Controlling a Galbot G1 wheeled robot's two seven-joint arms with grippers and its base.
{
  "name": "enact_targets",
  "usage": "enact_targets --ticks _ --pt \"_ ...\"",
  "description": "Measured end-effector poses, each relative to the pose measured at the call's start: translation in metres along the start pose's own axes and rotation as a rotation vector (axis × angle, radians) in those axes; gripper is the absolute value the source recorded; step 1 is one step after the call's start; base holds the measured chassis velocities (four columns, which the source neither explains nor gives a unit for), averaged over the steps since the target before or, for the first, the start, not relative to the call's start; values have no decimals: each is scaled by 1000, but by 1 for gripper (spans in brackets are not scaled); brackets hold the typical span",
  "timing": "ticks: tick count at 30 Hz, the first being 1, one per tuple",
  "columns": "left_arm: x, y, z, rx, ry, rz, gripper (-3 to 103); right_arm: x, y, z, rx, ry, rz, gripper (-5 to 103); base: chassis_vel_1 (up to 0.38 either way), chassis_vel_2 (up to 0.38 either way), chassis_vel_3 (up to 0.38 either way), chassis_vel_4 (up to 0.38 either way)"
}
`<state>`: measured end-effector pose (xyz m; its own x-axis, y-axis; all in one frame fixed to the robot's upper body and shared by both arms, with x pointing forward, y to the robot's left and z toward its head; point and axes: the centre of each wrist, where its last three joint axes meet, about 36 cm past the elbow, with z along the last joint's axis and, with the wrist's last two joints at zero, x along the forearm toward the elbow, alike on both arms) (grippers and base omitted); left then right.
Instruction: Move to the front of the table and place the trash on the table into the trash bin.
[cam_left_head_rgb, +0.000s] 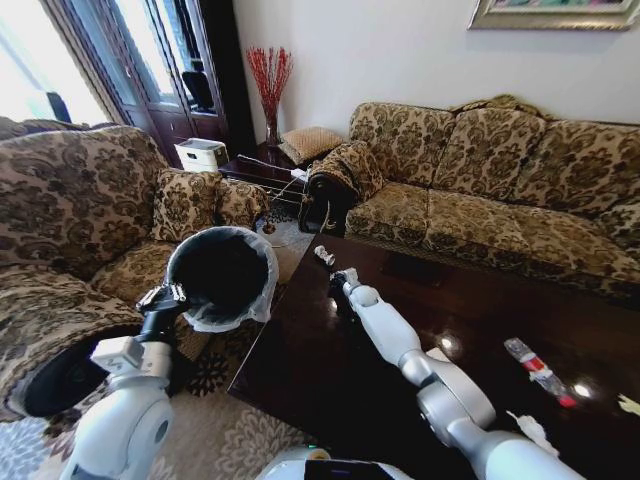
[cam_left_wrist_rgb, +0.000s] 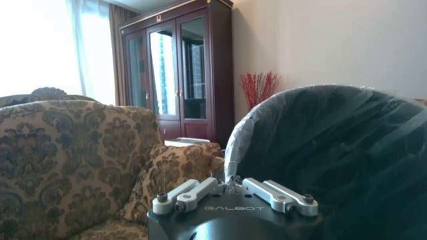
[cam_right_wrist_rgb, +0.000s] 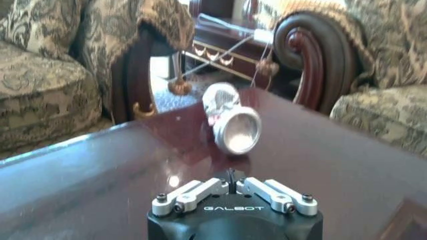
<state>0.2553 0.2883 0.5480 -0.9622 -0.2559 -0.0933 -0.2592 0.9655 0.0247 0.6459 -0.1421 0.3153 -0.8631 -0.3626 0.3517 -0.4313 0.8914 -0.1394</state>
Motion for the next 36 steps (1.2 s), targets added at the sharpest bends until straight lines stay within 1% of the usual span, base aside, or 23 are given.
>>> enact_targets --ticks 2,6,7,8,9,11,14,15,18,20,22,23,26,28,31,32,34,36 --pt "0 0 0 0 0 -3 2 4 4 -10 -10 -44 5 0 0 0 0 0" --pt "0 1 1 -1 1 -5 2 11 8 -18 -25 -71 5 0 0 0 0 0" --pt "0 1 1 -1 3 -7 2 19 11 -24 -32 -89 -1 4 0 0 0 0" --pt "-1 1 2 -1 4 -7 2 21 12 -26 -33 -97 -2 4 0 0 0 0" --pt "-1 1 2 -1 4 -8 2 31 14 -34 -34 -119 -9 15 0 0 0 0" --pt "-1 1 2 0 5 -8 2 33 14 -36 -33 -123 -10 15 0 0 0 0" --pt "-3 1 4 3 9 -12 2 48 15 -51 -19 -167 -19 31 0 0 0 0" --pt "-3 1 4 3 9 -12 2 48 15 -51 -19 -167 -19 31 0 0 0 0" --pt "-3 0 7 8 23 -13 2 63 16 -66 0 -211 -30 47 0 0 0 0" --pt "-3 0 7 8 27 -12 2 65 16 -68 2 -215 -33 47 0 0 0 0" --pt "-4 -1 9 7 33 -9 2 72 15 -75 9 -229 -38 58 0 0 0 0" --pt "-4 -1 9 7 33 -9 2 72 15 -75 9 -229 -38 58 0 0 0 0" --pt "-3 -3 11 8 39 -6 2 75 15 -75 12 -232 -39 76 0 0 0 0" --pt "-3 -3 12 7 41 -6 2 75 15 -74 11 -231 -39 76 0 0 0 0" --pt "-3 -3 14 4 48 -8 2 74 15 -71 3 -227 -35 91 21 34 24 32" --pt "-3 -3 14 4 48 -8 2 74 15 -71 3 -227 -35 91 34 51 45 42" --pt "-4 -3 15 2 48 -9 2 72 15 -70 1 -223 -31 99 51 69 54 46" --pt "-4 -3 16 0 47 -10 2 70 15 -73 -1 -225 -26 100 66 73 71 60"
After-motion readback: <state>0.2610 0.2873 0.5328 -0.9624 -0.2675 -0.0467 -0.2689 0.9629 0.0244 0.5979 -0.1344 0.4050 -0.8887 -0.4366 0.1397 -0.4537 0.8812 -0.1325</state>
